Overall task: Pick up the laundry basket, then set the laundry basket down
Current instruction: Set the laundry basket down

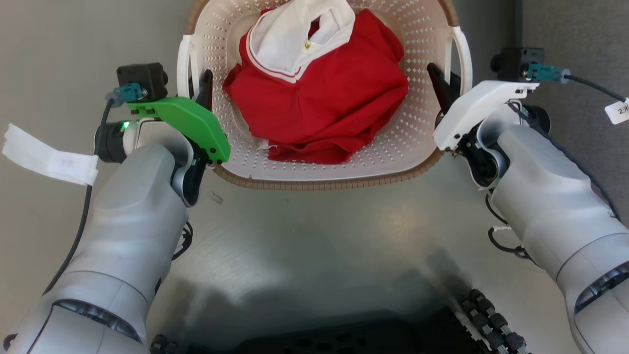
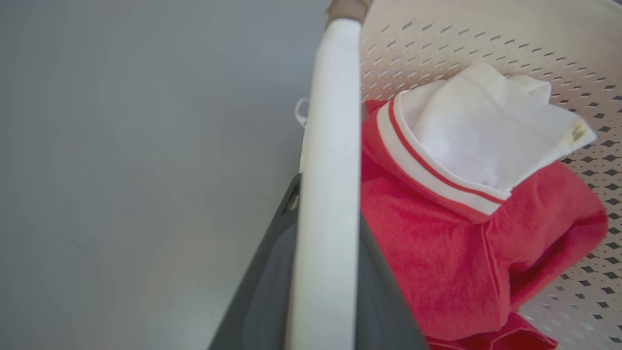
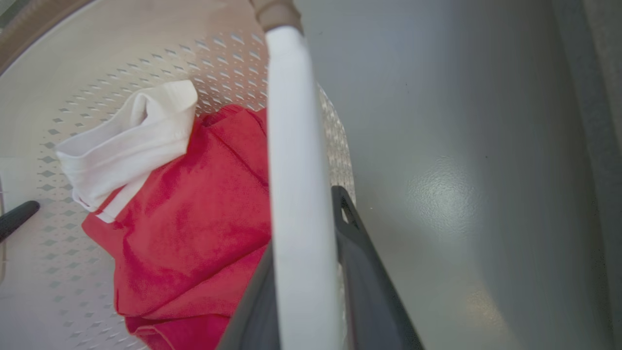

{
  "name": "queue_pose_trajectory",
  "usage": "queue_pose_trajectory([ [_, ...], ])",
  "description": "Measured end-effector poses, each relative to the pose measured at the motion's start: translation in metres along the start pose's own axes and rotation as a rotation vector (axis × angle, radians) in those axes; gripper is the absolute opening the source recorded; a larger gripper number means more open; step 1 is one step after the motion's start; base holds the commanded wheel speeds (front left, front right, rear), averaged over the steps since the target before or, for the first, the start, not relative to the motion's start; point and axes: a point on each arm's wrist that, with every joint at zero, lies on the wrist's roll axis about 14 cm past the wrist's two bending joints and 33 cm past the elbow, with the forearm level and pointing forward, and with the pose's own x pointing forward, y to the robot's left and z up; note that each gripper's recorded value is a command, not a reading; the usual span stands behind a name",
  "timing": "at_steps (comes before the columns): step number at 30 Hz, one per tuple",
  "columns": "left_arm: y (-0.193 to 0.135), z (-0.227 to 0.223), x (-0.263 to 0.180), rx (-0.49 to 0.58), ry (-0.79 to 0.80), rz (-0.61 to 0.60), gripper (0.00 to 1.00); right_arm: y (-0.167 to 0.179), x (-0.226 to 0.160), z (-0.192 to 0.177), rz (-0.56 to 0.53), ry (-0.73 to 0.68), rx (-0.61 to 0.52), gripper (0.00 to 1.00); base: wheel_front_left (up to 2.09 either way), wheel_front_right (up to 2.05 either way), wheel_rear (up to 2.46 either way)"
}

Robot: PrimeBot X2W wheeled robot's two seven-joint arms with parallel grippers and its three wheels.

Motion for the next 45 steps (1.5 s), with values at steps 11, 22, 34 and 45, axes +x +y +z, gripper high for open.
queue_pose_trajectory([
  [11, 0.014, -0.014, 0.015, -0.022, 0.023, 0.015, 0.0, -0.008, 0.019, -0.016, -0.008, 0.025, 0.012, 0.0, 0.0, 0.0, 0.0],
  [22, 0.018, -0.006, 0.027, -0.052, -0.014, 0.019, 0.0, -0.015, 0.032, -0.014, -0.005, 0.017, 0.003, 0.0, 0.0, 0.0, 0.0],
  [34, 0.024, -0.009, 0.03, -0.077, -0.016, 0.033, 0.0, -0.016, 0.039, -0.016, 0.002, 0.024, -0.027, 0.0, 0.0, 0.0, 0.0],
  [45, 0.025, -0.012, 0.031, -0.074, -0.014, 0.034, 0.0, -0.019, 0.04, -0.018, -0.006, 0.027, -0.028, 0.77, 0.0, 0.0, 0.0],
])
